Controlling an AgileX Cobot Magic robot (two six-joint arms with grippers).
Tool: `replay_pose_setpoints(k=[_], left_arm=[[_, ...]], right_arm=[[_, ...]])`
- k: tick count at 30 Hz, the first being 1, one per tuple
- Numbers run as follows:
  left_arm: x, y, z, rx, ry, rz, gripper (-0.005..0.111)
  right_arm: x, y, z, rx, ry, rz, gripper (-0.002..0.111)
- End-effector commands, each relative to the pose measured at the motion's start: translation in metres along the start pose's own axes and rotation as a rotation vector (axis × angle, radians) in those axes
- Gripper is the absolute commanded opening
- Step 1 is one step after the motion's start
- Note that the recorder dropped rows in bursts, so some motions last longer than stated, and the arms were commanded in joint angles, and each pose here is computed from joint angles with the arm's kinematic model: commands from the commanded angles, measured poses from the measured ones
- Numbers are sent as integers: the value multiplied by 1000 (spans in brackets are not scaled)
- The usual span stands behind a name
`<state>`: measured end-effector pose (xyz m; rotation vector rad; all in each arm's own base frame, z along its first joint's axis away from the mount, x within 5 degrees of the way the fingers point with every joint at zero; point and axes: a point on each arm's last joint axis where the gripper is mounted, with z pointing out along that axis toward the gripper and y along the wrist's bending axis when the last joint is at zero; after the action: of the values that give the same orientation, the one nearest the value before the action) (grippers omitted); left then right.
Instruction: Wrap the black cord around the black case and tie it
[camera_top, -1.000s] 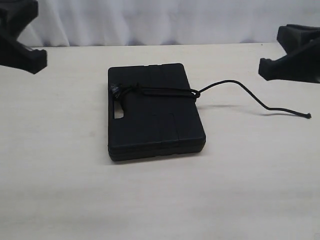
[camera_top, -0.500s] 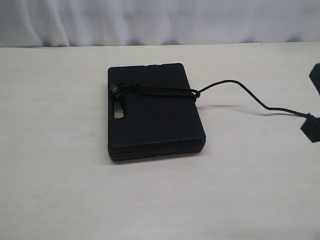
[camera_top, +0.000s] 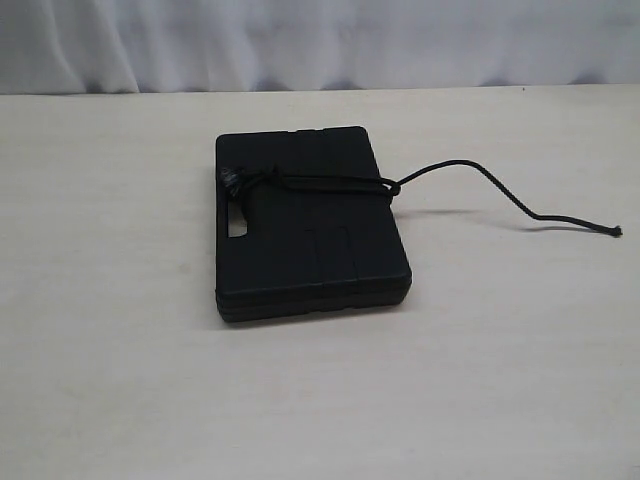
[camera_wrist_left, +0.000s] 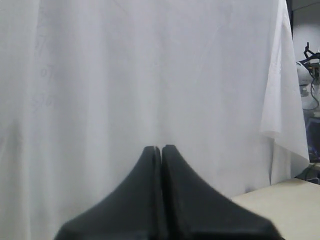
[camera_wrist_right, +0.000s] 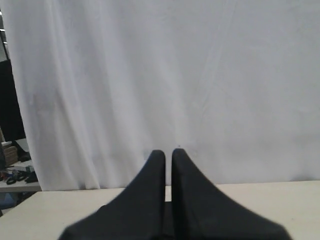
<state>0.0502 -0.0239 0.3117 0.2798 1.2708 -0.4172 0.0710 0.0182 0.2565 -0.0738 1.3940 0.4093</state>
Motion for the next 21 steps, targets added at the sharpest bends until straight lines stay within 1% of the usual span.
replay_pose_setpoints(k=[1,3,21], left_arm=[[8,-3,-2,31,68,-22,0],[9,-4,-2,40,88,-22,0],[9,-4,-2,39,86,-22,0]], right_arm=[[-2,1,-7,-29,-23,25,4],[-2,1,-8,-31,-32,27,4],[-3,1,-8,-29,-38,27,4]])
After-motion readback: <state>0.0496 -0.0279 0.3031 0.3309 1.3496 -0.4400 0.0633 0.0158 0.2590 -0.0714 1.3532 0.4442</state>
